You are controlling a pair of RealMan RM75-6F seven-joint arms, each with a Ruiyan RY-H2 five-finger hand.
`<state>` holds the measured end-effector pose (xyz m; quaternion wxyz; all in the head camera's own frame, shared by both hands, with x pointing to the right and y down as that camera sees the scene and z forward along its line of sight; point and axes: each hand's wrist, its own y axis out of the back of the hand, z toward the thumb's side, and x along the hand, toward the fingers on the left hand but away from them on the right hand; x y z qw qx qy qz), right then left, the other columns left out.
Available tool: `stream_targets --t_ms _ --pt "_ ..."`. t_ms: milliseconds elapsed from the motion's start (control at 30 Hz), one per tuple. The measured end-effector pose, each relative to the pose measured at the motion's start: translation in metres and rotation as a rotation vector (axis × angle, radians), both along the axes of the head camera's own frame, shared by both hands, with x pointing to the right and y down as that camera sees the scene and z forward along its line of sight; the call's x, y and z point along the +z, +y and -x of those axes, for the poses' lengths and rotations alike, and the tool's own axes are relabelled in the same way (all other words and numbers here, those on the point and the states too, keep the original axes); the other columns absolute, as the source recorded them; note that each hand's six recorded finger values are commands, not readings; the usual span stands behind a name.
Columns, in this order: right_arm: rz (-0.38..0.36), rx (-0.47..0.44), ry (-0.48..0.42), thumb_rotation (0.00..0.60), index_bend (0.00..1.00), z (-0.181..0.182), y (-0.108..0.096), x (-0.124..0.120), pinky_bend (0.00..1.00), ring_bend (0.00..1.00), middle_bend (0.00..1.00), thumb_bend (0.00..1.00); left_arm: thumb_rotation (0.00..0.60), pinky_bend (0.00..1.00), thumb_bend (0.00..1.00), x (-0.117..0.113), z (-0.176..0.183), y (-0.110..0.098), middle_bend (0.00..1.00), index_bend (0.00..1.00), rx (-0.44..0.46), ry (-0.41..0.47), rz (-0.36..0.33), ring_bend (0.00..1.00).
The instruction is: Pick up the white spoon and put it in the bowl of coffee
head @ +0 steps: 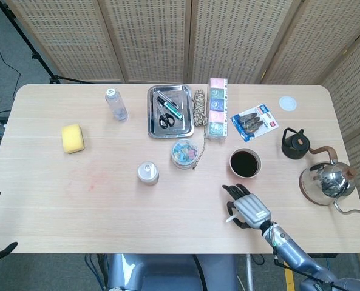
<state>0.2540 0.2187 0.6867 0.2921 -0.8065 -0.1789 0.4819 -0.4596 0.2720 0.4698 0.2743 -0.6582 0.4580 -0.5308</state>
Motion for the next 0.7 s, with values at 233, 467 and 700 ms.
stream_targets --t_ms 233,467,700 --pt "0.041 0.184 -0.174 0.600 0.55 0.015 -0.028 -0.026 0.00 0.00 0.00 0.45 0.600 0.00 0.00 -0.001 0.000 0.000 0.00 0.00 0.000 0.004 0.000 0.00" --pt "0.078 0.414 -0.362 0.600 0.55 0.025 -0.071 -0.048 0.00 0.00 0.00 0.47 0.600 0.00 0.00 0.000 0.000 0.000 0.00 0.00 0.004 0.005 0.005 0.00" --pt "0.109 0.568 -0.459 0.600 0.55 0.026 -0.102 -0.053 0.00 0.00 0.00 0.51 0.600 0.00 0.00 0.000 0.000 0.000 0.00 0.00 0.002 0.009 0.007 0.00"
